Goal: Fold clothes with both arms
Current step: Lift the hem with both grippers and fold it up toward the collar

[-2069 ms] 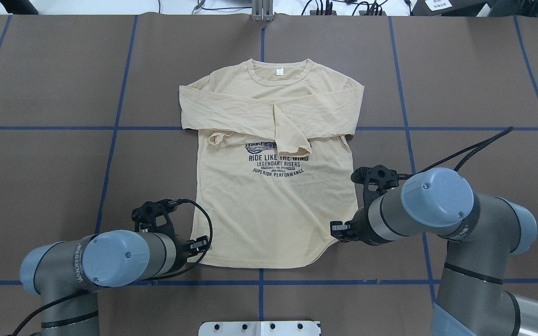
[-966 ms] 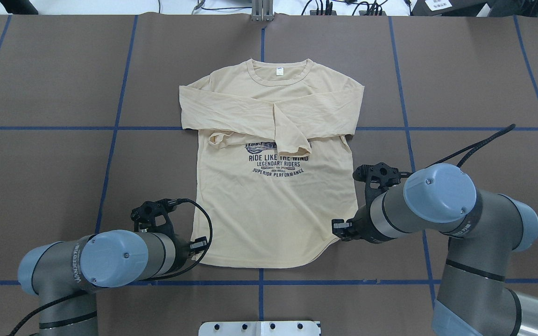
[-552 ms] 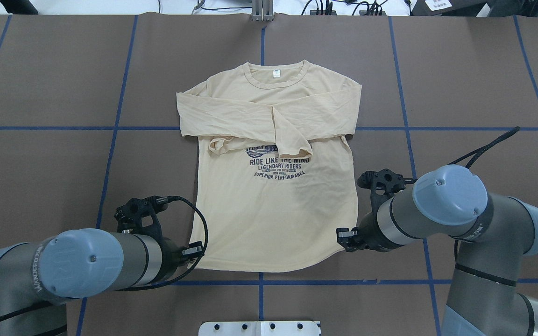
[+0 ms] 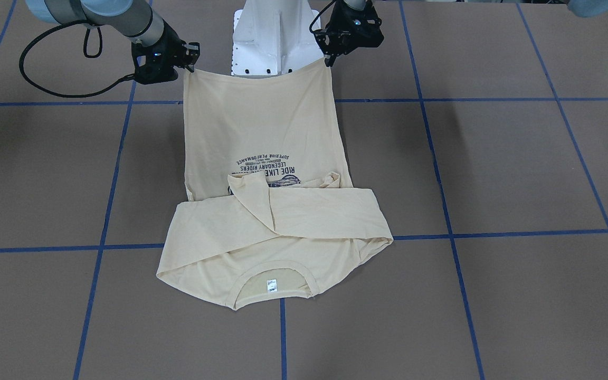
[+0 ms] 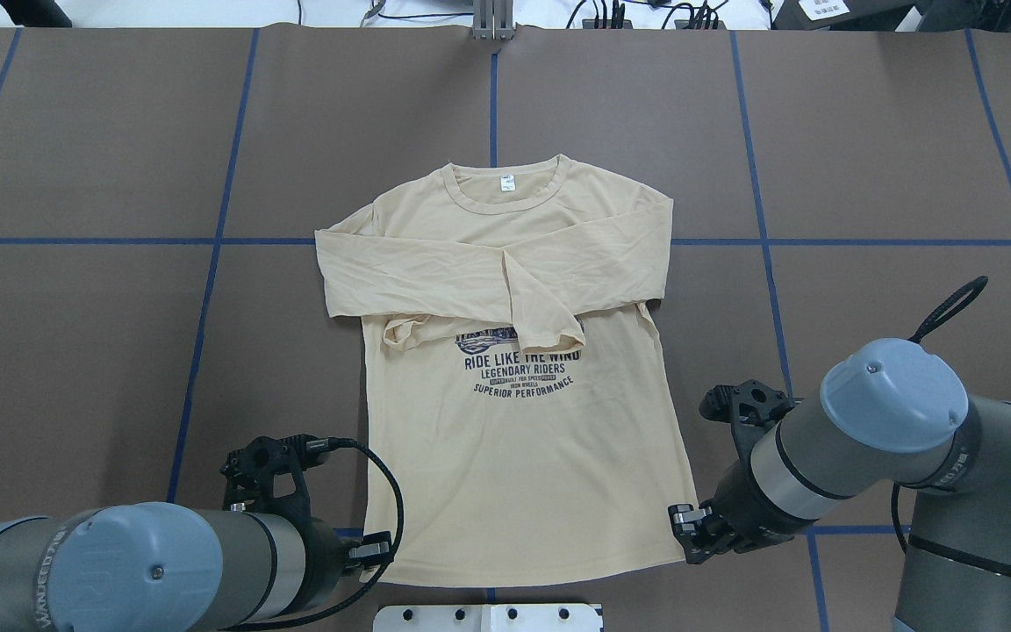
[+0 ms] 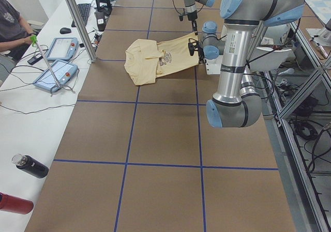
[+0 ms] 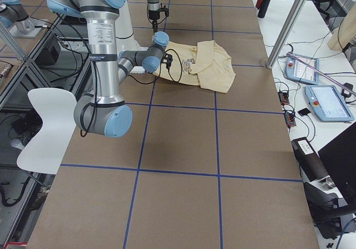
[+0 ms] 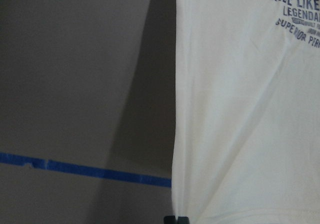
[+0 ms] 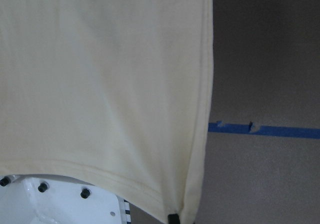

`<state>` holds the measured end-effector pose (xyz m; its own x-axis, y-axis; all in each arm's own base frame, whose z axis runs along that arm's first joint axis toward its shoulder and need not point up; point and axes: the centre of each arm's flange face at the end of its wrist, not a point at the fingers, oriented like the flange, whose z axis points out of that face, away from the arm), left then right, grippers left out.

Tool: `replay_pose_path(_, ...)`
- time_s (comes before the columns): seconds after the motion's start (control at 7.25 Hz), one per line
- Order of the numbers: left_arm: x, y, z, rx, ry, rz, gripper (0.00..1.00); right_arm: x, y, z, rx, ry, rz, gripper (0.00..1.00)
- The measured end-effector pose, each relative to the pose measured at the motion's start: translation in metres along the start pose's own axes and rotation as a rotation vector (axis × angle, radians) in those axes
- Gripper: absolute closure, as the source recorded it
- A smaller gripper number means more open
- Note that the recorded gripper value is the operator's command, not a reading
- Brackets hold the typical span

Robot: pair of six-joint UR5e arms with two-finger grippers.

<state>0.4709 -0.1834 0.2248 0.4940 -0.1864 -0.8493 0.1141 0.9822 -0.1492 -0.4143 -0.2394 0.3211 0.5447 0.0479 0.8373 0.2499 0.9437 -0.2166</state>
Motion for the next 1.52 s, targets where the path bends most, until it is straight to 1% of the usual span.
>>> replay_pose_path(0.14, 0.002, -0.001, -0.011, -0.002, 0.01, -0.002, 1.0, 0.001, -0.006, -0.005, 0.012, -0.005, 0.005, 1.0)
replay_pose_path(0.28, 0.005, -0.013, -0.028, 0.005, 0.02, -0.016, 1.0, 0.005, -0.026, -0.022, 0.057, -0.019, 0.016, 1.0)
replay_pose_path(0.41, 0.009, -0.036, -0.049, 0.02, 0.039, -0.041, 1.0, 0.013, -0.054, -0.047, 0.121, -0.033, 0.034, 1.0)
replay_pose_path(0.55, 0.015, -0.065, -0.072, 0.035, 0.069, -0.053, 1.0, 0.021, -0.087, -0.075, 0.178, -0.049, 0.057, 1.0)
replay_pose_path(0.83, 0.029, -0.129, -0.126, 0.083, 0.143, -0.035, 1.0, 0.026, -0.156, -0.141, 0.261, -0.107, 0.095, 1.0)
replay_pose_path(0.97, 0.03, -0.168, -0.148, 0.101, 0.158, -0.031, 1.0, 0.023, -0.186, -0.169, 0.299, -0.129, 0.112, 1.0)
replay_pose_path(1.1, 0.031, -0.208, -0.153, 0.125, 0.149, -0.024, 1.0, 0.019, -0.214, -0.188, 0.329, -0.137, 0.122, 1.0)
replay_pose_path(1.24, 0.035, -0.247, -0.137, 0.146, 0.137, -0.017, 1.0, 0.013, -0.241, -0.195, 0.346, -0.13, 0.127, 1.0)
replay_pose_path(1.52, 0.027, -0.314, -0.07, 0.17, 0.161, -0.009, 1.0, -0.005, -0.294, -0.191, 0.348, -0.102, 0.152, 1.0)
